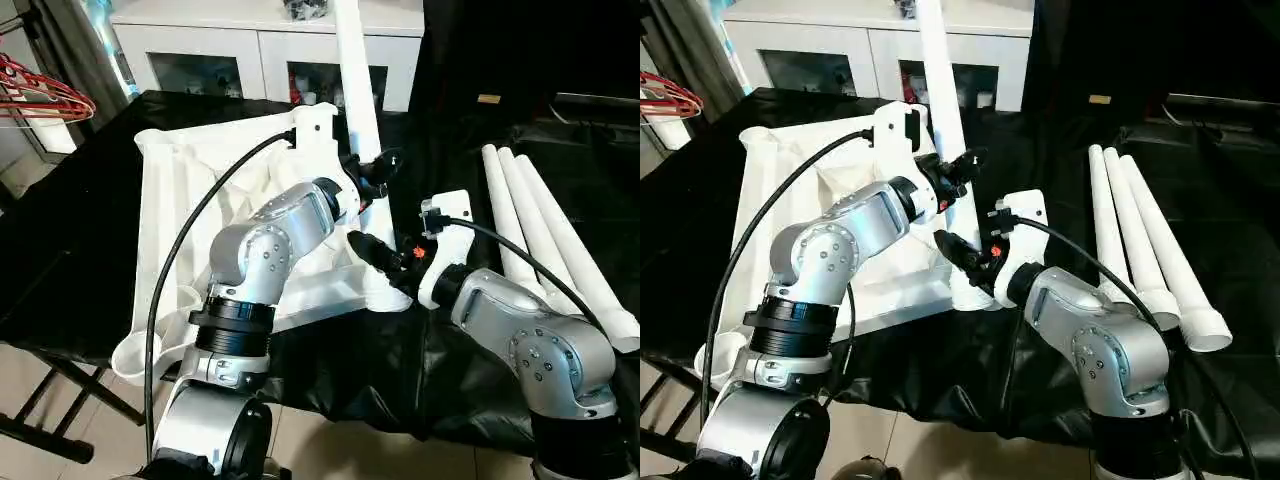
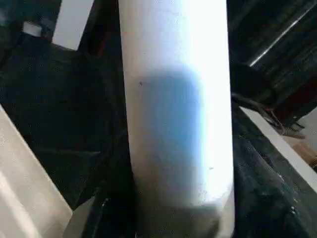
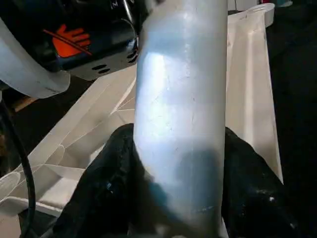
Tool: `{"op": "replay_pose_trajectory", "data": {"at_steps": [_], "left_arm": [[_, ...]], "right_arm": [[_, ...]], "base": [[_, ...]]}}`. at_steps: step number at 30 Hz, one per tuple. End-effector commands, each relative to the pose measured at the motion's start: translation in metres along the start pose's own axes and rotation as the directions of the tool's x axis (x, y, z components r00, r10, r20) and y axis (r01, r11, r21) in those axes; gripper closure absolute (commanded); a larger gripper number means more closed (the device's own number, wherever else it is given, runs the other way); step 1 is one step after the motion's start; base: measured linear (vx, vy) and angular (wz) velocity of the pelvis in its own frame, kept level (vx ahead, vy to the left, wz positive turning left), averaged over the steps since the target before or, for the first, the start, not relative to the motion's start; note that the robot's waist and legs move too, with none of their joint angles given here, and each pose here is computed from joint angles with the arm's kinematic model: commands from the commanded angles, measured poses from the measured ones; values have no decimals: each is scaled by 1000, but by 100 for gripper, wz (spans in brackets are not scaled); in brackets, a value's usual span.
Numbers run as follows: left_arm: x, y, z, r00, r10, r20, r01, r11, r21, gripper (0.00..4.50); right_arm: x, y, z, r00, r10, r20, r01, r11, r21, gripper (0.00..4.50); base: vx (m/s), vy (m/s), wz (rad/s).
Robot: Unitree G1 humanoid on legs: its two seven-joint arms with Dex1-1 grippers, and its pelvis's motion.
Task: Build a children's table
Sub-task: Pick table leg
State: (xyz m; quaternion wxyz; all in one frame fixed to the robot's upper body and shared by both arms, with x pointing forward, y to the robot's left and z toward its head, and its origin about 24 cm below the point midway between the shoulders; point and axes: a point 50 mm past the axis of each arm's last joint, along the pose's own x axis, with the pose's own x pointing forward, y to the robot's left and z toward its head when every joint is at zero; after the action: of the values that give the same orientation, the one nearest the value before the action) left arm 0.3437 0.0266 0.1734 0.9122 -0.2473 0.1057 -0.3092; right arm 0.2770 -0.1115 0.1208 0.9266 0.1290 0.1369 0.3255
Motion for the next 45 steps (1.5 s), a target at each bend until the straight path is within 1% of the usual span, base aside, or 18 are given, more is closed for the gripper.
{"op": "replay_pose_trajectory", "data": {"at_steps": [1, 6, 7, 8, 11, 15, 16, 19, 21, 22, 26, 27, 32, 37, 38, 39, 42, 45], "left_arm": [[3, -13, -9, 996, -89, 26, 91, 992, -87, 258], [-5, -20, -5, 949, -316, 3, 316, 948, -28, 262], [-12, -23, -5, 899, -437, -22, 437, 899, -12, 262], [-12, -23, -5, 899, -437, -22, 437, 899, -12, 262], [-26, -27, -5, 787, -614, -56, 614, 789, -18, 262], [-33, -29, -6, 714, -697, -74, 695, 717, -52, 262], [-33, -29, -6, 714, -697, -74, 695, 717, -52, 262], [-51, -38, -4, 522, -850, -68, 847, 526, -79, 262], [-54, -39, -3, 480, -875, -62, 872, 484, -81, 262], [-58, -41, -1, 435, -899, -50, 894, 438, -91, 262], [-60, -42, 1, 413, -910, -32, 904, 414, -103, 262], [-59, -42, 2, 413, -910, -30, 905, 414, -102, 262], [-61, -41, 2, 395, -918, -29, 912, 396, -108, 262], [-61, -41, 2, 391, -920, -18, 913, 391, -116, 262], [-61, -41, 2, 401, -916, -22, 908, 400, -124, 262], [-60, -41, 2, 407, -913, -26, 904, 407, -131, 227], [-57, -38, 4, 436, -900, -7, 890, 432, -147, 192], [-56, -37, 4, 461, -887, -10, 880, 459, -122, 185]], "right_arm": [[-10, 1, 13, 996, 63, 65, -62, 998, -11, 181], [-24, -3, 10, 982, 187, 20, -187, 982, 15, 149], [-33, -1, 9, 961, 278, -9, -278, 960, 31, 148], [-33, -1, 9, 961, 278, -9, -278, 960, 31, 148], [-44, 3, 12, 914, 405, -14, -403, 913, 72, 148], [-50, 5, 14, 882, 471, -28, -468, 880, 81, 148], [-50, 5, 14, 882, 471, -28, -468, 880, 81, 148], [-63, 12, 12, 806, 587, -70, -579, 808, 110, 148], [-66, 14, 10, 786, 612, -85, -602, 789, 119, 148], [-69, 15, 8, 770, 628, -110, -616, 777, 129, 176], [-69, 13, 5, 770, 623, -137, -610, 782, 131, 190], [-69, 13, 4, 768, 623, -148, -609, 782, 134, 220], [-69, 14, 1, 758, 631, -165, -615, 776, 141, 254], [-67, 16, 0, 760, 630, -159, -614, 777, 138, 260], [-66, 16, -1, 764, 627, -154, -612, 779, 137, 260], [-66, 15, -1, 766, 624, -151, -609, 781, 136, 260], [-62, 14, -1, 793, 594, -136, -580, 805, 126, 261], [-60, 13, 0, 807, 576, -127, -565, 817, 114, 261]], "base": [[0, 0, 0], [0, 0, 0], [0, 0, 0], [0, 0, 0], [0, 0, 0], [0, 0, 0], [0, 0, 0], [0, 0, 0], [0, 0, 0], [0, 0, 0], [0, 0, 0], [0, 0, 0], [0, 0, 0], [0, 0, 0], [0, 0, 0], [0, 0, 0], [0, 0, 0], [0, 0, 0]]}}
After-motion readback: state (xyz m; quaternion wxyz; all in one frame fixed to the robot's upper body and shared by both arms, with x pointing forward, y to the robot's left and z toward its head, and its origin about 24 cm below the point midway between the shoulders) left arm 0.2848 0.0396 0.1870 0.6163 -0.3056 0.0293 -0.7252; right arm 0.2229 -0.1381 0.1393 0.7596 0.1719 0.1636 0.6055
